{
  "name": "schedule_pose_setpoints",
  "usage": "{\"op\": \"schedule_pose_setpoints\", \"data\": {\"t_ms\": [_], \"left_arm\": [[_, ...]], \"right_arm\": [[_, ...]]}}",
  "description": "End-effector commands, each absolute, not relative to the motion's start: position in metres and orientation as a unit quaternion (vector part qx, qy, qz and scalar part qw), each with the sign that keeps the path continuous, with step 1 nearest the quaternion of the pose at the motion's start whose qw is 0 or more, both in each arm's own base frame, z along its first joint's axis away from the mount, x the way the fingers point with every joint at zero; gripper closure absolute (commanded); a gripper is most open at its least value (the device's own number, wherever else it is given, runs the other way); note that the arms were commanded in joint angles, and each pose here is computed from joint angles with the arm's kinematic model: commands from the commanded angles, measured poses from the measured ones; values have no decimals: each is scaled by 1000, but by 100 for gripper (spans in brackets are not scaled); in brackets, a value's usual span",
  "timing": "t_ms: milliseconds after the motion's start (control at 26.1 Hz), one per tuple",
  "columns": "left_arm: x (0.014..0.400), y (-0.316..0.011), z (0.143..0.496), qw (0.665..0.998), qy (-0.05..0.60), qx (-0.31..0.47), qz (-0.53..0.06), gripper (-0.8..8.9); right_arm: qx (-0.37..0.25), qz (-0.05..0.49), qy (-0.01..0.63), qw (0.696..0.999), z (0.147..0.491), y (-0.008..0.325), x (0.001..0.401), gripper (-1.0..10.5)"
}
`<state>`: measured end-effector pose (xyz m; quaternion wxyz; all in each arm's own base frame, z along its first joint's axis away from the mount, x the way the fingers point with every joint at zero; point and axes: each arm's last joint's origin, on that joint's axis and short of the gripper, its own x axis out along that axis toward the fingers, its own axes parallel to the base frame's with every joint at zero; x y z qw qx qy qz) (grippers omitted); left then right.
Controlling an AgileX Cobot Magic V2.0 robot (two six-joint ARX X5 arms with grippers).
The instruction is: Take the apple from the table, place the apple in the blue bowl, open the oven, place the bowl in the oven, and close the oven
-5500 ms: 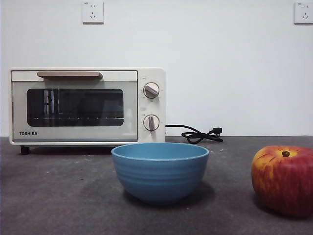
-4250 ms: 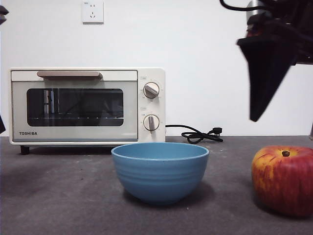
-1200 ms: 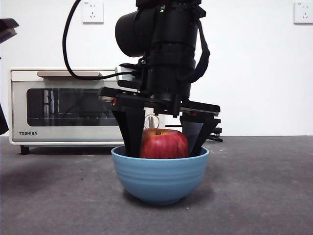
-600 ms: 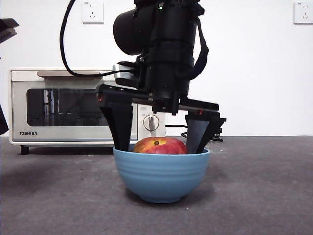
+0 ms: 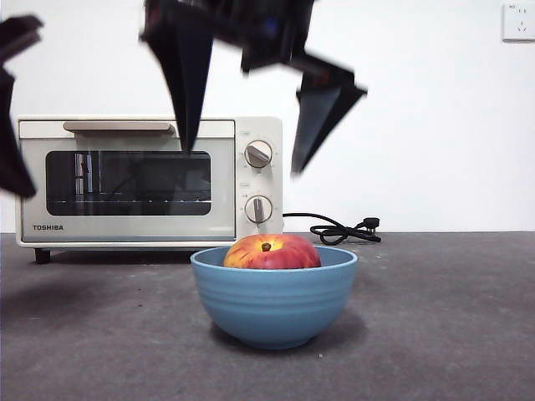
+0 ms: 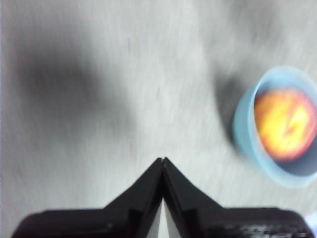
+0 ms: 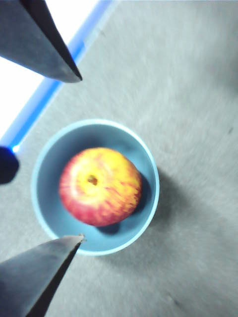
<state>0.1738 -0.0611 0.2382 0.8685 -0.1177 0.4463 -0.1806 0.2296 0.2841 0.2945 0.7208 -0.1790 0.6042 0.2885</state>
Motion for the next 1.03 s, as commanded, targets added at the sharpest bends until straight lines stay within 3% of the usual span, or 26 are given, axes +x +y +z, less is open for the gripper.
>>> {"op": "schedule_pose_setpoints", "data": {"t_ms": [38,115,268,459,651,1033], "left_arm": [[184,-57,263,895,391,-118,-178,818],[193,-50,288,915,347,-119,-171,818],[217,-36,332,942,280,-113,-149,818],[265,-27,349,948,275,-89,-131,818],[306,-29,348,938,293,-100,-153,818],[353,-32,332,928,322,-125,-141,819]], "right_arm": [[-188,300,571,740,320,272,220,418],[-200,277,544,766,339,258,212,518],[-224,222,494,810,375,225,191,922],[-163,228,454,846,418,182,155,924],[-115,245,419,867,441,156,127,953],[-52,282,390,875,461,123,98,949]]}}
